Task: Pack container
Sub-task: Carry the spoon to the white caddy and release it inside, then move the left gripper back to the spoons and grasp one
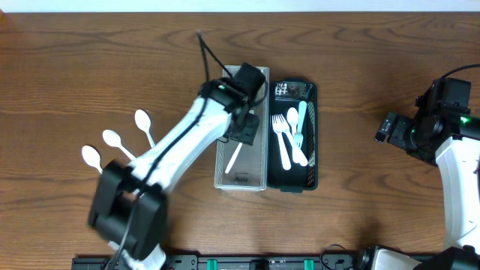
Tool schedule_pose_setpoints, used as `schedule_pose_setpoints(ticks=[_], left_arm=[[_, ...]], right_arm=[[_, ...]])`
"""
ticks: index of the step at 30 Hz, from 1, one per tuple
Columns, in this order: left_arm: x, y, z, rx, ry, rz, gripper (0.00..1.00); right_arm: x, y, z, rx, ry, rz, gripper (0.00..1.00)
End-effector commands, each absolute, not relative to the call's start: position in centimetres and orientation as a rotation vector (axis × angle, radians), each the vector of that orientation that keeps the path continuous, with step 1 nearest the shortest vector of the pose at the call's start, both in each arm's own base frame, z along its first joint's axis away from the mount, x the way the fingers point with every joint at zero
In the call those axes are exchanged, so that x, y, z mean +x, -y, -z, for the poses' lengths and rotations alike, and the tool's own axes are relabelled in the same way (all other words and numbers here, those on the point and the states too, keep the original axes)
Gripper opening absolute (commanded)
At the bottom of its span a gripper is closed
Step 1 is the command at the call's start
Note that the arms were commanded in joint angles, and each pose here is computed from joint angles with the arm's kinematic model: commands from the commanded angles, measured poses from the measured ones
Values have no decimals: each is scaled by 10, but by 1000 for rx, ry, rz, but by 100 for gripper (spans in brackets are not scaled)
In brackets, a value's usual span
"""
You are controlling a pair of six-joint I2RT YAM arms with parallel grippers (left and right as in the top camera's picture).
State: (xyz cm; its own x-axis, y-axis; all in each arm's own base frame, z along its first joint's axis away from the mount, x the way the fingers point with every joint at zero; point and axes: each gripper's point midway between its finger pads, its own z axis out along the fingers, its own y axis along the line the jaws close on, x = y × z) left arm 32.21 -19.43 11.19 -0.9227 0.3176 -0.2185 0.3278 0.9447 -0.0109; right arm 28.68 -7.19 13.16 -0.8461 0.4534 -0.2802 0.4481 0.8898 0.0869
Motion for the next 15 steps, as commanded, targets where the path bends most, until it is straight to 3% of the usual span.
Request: schedule_pose_setpoints(ticks=[1, 5, 9, 15], left_arm=[[336, 154, -179, 364, -2710, -39, 80], [336, 95, -214, 143, -2666, -64, 99], [338, 28, -215, -191, -2688, -84, 98], [343, -24, -169, -487, -2773, 75, 98]], right_arm=[[285, 73, -130, 674, -2769, -29, 99], [285, 73, -130, 674, -2769, -29, 100], [285, 72, -130, 673, -2770, -34, 99], [286, 72, -130, 672, -2770, -39, 99]])
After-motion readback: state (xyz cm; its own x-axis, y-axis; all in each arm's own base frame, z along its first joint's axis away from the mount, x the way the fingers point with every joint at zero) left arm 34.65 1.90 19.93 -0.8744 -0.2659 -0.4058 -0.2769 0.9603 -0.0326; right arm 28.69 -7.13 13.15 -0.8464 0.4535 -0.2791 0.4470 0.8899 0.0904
